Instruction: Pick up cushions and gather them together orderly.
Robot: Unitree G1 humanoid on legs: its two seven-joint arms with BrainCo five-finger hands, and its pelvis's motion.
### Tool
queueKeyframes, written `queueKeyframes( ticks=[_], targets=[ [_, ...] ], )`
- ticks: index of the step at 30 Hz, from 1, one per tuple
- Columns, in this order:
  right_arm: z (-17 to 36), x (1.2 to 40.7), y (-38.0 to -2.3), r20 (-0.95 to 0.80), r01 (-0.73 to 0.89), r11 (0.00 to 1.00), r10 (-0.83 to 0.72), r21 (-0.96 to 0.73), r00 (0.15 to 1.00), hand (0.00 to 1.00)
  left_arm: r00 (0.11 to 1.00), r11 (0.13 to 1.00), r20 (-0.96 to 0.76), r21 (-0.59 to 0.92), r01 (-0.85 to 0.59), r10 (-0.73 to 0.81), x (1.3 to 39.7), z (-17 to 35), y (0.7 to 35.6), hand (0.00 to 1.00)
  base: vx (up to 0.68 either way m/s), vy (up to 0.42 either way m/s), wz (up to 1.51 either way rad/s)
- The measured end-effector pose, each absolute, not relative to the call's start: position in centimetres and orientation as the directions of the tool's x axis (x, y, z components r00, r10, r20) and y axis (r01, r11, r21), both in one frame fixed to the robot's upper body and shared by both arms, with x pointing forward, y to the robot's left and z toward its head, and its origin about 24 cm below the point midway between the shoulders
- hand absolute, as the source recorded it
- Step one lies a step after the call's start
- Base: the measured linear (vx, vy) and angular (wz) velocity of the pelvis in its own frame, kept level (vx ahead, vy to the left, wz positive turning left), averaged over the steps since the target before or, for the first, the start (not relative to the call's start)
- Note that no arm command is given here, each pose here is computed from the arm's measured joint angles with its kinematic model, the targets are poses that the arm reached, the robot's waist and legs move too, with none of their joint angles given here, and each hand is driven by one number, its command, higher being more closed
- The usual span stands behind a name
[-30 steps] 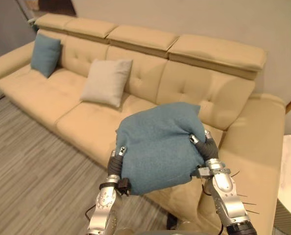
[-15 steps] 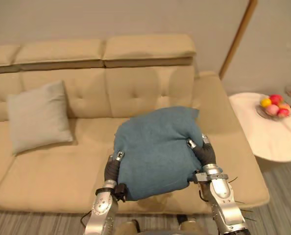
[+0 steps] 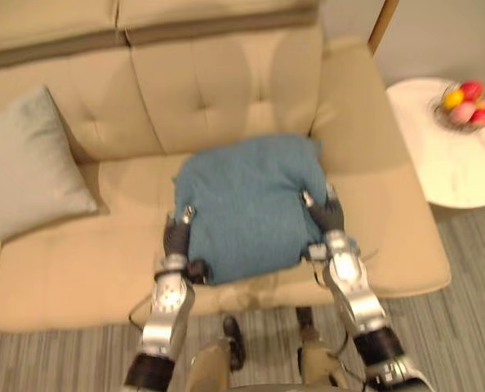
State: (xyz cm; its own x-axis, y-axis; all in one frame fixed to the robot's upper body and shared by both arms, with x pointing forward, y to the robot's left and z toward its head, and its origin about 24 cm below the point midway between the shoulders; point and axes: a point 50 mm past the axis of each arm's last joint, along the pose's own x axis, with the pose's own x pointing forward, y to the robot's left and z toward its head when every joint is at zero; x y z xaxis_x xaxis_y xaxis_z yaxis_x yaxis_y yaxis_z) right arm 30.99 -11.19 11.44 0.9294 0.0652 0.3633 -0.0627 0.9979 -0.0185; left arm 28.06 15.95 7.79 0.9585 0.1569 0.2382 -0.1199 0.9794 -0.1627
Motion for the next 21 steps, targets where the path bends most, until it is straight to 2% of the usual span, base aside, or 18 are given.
queueKeyframes(
  ticks=[3, 5, 8, 9, 10, 12, 15, 18, 21],
  targets=[
    [17.9, 34.8, -10.3, 0.502, -0.006, 1.0, 0.016, -0.021, 0.864, 1.0, 0.89, 0.983, 0.419, -0.117, -0.143, 0.18, 33.0, 14.6, 16.7, 1.0, -0.21, -0.03, 0.21],
    [24.1, 36.5, -10.0, 0.615, 0.049, 0.998, -0.061, 0.036, 0.786, 1.0, 0.791, 0.981, 0.581, -0.107, -0.16, 0.192, 35.6, 22.2, 16.9, 1.0, -0.26, -0.051, 0.34],
    [31.4, 37.2, -9.7, 0.711, 0.098, 0.988, -0.154, 0.119, 0.686, 1.0, 0.645, 0.977, 0.735, -0.127, -0.172, 0.209, 36.3, 31.3, 16.9, 1.0, -0.18, -0.044, 0.28],
    [33.1, 37.3, -9.6, 0.724, 0.105, 0.984, -0.176, 0.143, 0.667, 1.0, 0.612, 0.975, 0.761, -0.138, -0.172, 0.215, 36.3, 33.4, 16.8, 0.0, -0.09, -0.017, 0.2],
    [34.9, 37.3, -9.6, 0.735, 0.112, 0.98, -0.199, 0.166, 0.649, 0.0, 0.578, 0.974, 0.785, -0.151, -0.17, 0.223, 36.2, 35.7, 16.5, 0.0, -0.1, -0.024, 0.33],
    [38.5, 36.7, -10.2, 0.763, 0.138, 0.964, -0.265, 0.228, 0.59, 0.0, 0.509, 0.971, 0.828, -0.171, -0.169, 0.235, 35.7, 40.9, 16.0, 0.0, -0.11, -0.036, 0.44],
    [40.6, 36.7, -10.9, 0.759, 0.153, 0.951, -0.306, 0.268, 0.575, 0.0, 0.484, 0.965, 0.838, -0.182, -0.19, 0.253, 35.3, 44.0, 15.9, 0.0, -0.06, -0.034, 0.34],
    [41.2, 37.4, -11.7, 0.711, 0.163, 0.939, -0.336, 0.303, 0.617, 0.0, 0.506, 0.957, 0.816, -0.194, -0.214, 0.279, 35.8, 44.7, 16.3, 0.0, -0.03, -0.014, 0.15],
    [40.6, 38.3, -12.6, 0.665, 0.163, 0.935, -0.339, 0.314, 0.665, 0.0, 0.566, 0.954, 0.771, -0.189, -0.232, 0.291, 36.8, 44.0, 16.7, 0.0, 0.01, 0.031, 0.13]
  ],
)
